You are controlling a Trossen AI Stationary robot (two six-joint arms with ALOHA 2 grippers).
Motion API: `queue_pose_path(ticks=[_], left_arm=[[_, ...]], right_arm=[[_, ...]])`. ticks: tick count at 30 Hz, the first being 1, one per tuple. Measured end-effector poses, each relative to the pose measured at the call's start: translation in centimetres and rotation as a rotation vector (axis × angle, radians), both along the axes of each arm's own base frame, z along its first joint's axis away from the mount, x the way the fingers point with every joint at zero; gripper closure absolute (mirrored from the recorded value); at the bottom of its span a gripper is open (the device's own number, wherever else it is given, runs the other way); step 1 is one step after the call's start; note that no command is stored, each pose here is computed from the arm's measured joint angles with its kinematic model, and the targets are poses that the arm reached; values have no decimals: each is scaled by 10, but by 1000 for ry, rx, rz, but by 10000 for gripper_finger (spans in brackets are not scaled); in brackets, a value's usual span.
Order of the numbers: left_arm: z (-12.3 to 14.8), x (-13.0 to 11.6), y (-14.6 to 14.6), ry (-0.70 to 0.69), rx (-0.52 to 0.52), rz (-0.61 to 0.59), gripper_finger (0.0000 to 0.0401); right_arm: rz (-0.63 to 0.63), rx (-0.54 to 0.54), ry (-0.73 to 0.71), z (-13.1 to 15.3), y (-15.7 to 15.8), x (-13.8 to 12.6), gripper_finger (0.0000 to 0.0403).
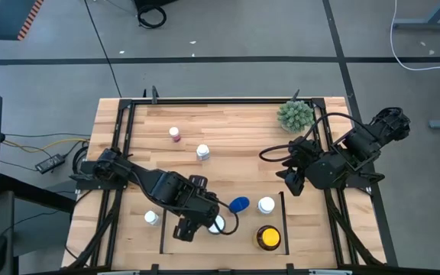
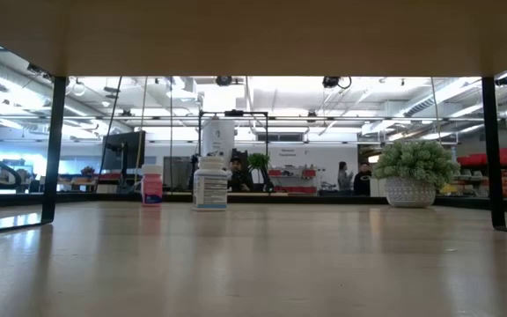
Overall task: Pick and place medicine bottles onto shelf by color
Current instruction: Put the green medicine bottle on the shelf
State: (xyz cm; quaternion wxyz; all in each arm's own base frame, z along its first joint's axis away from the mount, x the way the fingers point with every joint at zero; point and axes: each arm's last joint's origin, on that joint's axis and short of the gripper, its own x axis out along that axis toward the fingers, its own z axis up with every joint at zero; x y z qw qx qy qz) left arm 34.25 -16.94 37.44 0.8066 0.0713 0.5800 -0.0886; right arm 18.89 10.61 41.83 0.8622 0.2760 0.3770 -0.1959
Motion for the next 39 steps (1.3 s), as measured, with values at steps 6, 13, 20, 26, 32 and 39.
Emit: queue_pose_path(ticks=[6, 13, 20, 26, 32, 39], left_arm=[[-23, 6, 0, 53, 34, 3, 210], [-45, 11, -3, 76, 31, 20, 322], [-44, 17, -6, 29, -19, 35, 393], [-43, 19, -10, 19, -78, 23, 388], [-42, 20, -12, 9, -108, 15, 391], [-37, 31, -17, -111, -163, -5, 396]], right_arm=[[-1, 2, -1, 0, 0, 0, 185], [-1, 2, -1, 0, 0, 0, 185], [-1, 2, 0, 0, 0, 0, 185], [2, 0, 0, 0, 0, 0, 185], [8, -5, 1, 0, 0, 0, 185], [5, -10, -2, 0, 0, 0, 185]])
